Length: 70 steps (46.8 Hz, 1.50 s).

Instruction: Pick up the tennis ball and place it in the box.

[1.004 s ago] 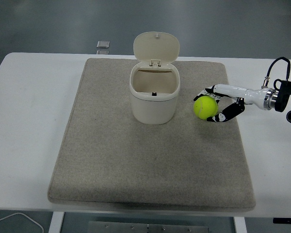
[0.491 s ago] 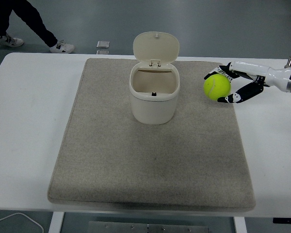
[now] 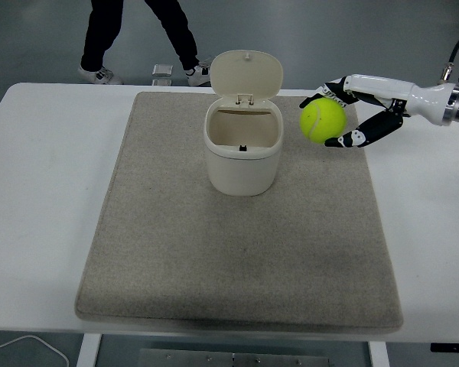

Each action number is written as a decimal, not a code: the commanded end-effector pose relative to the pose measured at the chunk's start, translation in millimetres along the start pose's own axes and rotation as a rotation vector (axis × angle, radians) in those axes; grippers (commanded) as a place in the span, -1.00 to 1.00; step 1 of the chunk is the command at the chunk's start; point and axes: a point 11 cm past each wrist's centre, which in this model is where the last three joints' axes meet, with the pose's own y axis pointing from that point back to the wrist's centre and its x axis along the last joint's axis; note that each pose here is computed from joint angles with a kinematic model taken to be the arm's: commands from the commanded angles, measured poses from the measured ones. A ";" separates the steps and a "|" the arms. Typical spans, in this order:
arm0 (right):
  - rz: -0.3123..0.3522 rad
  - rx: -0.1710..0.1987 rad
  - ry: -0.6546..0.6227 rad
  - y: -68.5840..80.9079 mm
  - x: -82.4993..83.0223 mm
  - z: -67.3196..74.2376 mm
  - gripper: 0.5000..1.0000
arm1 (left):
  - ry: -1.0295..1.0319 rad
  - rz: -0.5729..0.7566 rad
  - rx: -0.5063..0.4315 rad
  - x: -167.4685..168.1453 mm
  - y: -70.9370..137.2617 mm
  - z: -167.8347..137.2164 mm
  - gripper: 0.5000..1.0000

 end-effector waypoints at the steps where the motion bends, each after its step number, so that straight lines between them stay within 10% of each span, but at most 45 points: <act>1: -0.005 0.016 -0.001 -4.4 1.3 -6.7 -1.00 | -0.001 0.000 0.000 0.0 0.0 0.0 0.97; 31: -0.033 0.122 -0.055 -58.4 -14.0 -46.6 -1.00 | 0.000 0.000 0.000 0.0 0.0 0.0 0.97; 63: -0.013 0.071 -0.104 -83.7 -26.0 -44.8 -1.00 | -0.001 0.000 0.000 0.0 0.0 0.0 0.97; 70: -0.007 0.053 -0.099 -83.4 -26.1 -38.8 -0.69 | -0.001 0.000 0.000 0.0 0.0 0.0 0.97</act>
